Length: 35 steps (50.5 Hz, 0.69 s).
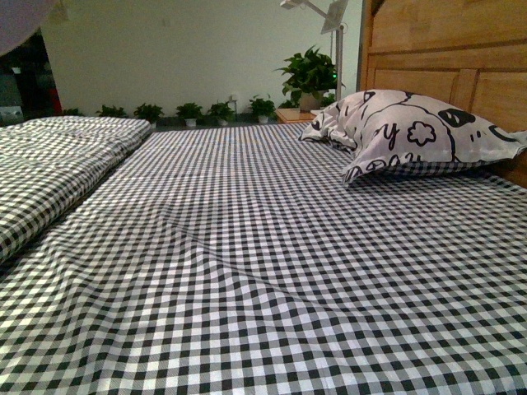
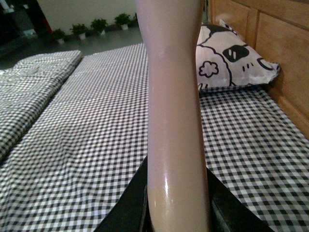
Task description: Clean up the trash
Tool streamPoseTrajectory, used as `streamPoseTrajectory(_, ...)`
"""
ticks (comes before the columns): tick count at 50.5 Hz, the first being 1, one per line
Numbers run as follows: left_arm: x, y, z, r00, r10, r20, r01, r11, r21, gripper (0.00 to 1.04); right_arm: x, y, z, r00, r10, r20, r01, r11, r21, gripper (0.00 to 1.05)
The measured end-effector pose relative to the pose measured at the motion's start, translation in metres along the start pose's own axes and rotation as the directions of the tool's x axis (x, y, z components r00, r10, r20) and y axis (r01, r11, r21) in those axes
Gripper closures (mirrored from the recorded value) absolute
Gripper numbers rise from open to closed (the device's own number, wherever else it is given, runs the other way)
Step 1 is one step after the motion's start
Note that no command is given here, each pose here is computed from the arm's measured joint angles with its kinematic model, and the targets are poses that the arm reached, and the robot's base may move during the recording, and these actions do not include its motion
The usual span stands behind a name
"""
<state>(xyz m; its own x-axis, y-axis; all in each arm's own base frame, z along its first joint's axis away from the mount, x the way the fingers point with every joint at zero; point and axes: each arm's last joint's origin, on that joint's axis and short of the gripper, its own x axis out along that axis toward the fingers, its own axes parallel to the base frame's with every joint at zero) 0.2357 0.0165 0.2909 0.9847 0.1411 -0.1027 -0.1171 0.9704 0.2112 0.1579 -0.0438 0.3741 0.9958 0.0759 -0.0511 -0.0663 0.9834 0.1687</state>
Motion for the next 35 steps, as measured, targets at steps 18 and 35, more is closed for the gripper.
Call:
streamPoseTrajectory(18,-0.067,-0.006,-0.023,0.999,-0.047,0.0,0.047,0.999,-0.019,0.81,-0.045,0.01,0.005,0.996,0.08,0.032,-0.081,0.996,0.049,0.85)
streamPoseTrajectory(35,-0.071,-0.004,-0.027,0.998,-0.064,0.003,0.064,0.997,-0.033,0.81,-0.048,0.016,0.004,0.993,0.113,0.027,-0.114,0.992,0.05,0.85)
